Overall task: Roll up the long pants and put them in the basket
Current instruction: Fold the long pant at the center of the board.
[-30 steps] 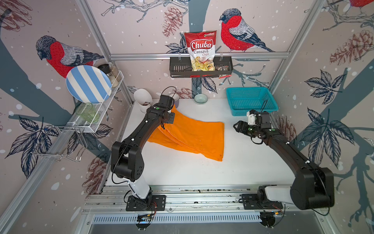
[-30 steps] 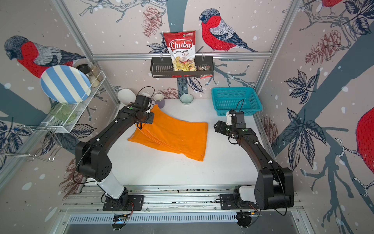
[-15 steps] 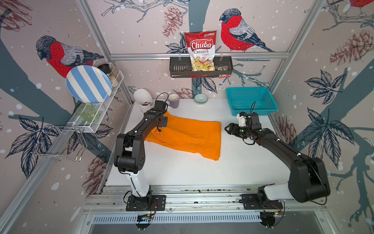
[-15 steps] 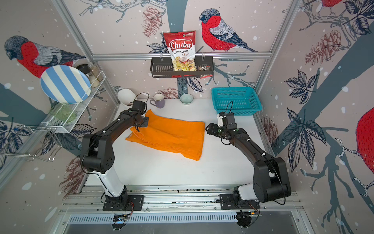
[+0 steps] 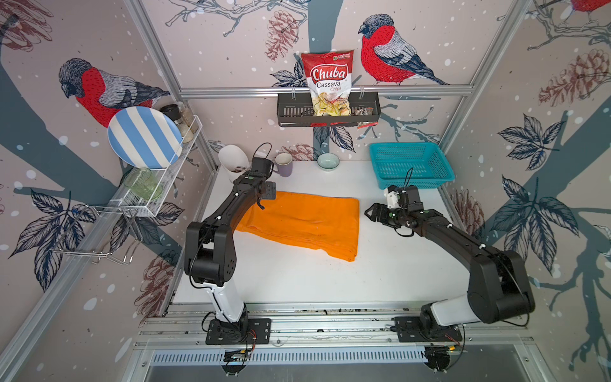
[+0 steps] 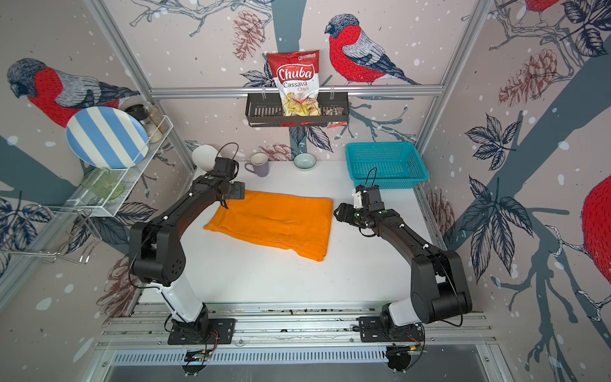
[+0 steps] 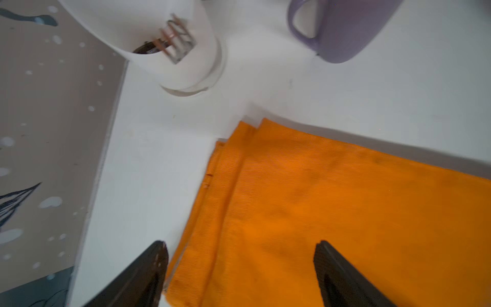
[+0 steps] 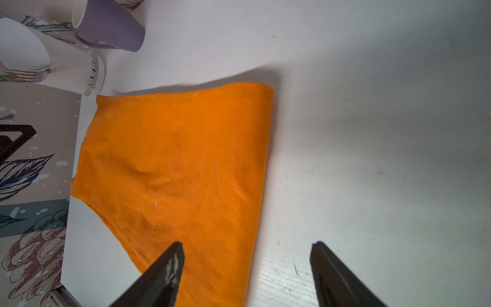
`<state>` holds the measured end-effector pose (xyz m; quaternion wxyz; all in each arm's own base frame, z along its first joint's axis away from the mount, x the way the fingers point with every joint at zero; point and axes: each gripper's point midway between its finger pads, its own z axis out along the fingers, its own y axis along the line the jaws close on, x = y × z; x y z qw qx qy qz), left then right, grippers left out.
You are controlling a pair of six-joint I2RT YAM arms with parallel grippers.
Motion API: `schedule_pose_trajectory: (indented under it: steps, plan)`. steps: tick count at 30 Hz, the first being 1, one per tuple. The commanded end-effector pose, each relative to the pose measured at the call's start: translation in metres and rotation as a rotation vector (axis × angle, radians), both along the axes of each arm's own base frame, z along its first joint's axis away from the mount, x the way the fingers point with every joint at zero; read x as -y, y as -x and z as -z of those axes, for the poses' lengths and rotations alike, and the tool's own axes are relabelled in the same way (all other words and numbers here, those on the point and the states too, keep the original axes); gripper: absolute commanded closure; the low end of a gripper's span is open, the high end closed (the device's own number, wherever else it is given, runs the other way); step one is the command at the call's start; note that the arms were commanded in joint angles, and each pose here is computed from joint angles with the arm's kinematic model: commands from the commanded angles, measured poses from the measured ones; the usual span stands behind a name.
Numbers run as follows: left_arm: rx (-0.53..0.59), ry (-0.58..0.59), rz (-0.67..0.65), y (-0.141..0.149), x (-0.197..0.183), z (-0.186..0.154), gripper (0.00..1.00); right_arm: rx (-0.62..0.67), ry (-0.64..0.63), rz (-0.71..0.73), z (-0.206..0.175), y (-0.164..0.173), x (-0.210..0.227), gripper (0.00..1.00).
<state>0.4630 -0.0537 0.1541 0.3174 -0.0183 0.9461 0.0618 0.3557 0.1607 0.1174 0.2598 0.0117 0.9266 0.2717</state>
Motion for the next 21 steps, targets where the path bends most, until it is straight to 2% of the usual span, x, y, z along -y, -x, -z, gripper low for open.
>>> schedule_pose_trajectory:
  steps: [1,3,8,12,17,21]
  plan:
    - [-0.024,0.211,0.086,0.008,0.052,0.016,0.13,0.004,-0.044,-0.034,-0.001,-0.005,-0.014,0.21]
    - [-0.039,0.273,0.088,0.013,0.062,0.034,0.15,-0.010,-0.056,-0.058,0.005,-0.004,-0.022,0.22]
    - [-0.105,0.283,-0.058,0.027,0.028,0.085,0.17,-0.036,-0.043,-0.108,0.015,-0.010,-0.039,0.23]
    - [-0.151,0.289,-0.096,0.035,0.015,0.113,0.18,0.007,0.019,-0.141,0.011,-0.031,-0.044,0.21]
    - [-0.154,0.317,-0.106,0.035,0.019,0.115,0.17,0.089,0.060,-0.247,0.003,-0.061,-0.060,0.20]
    - [-0.108,0.308,-0.102,0.041,0.027,0.090,0.14,0.085,0.042,-0.298,0.007,-0.084,-0.077,0.20]
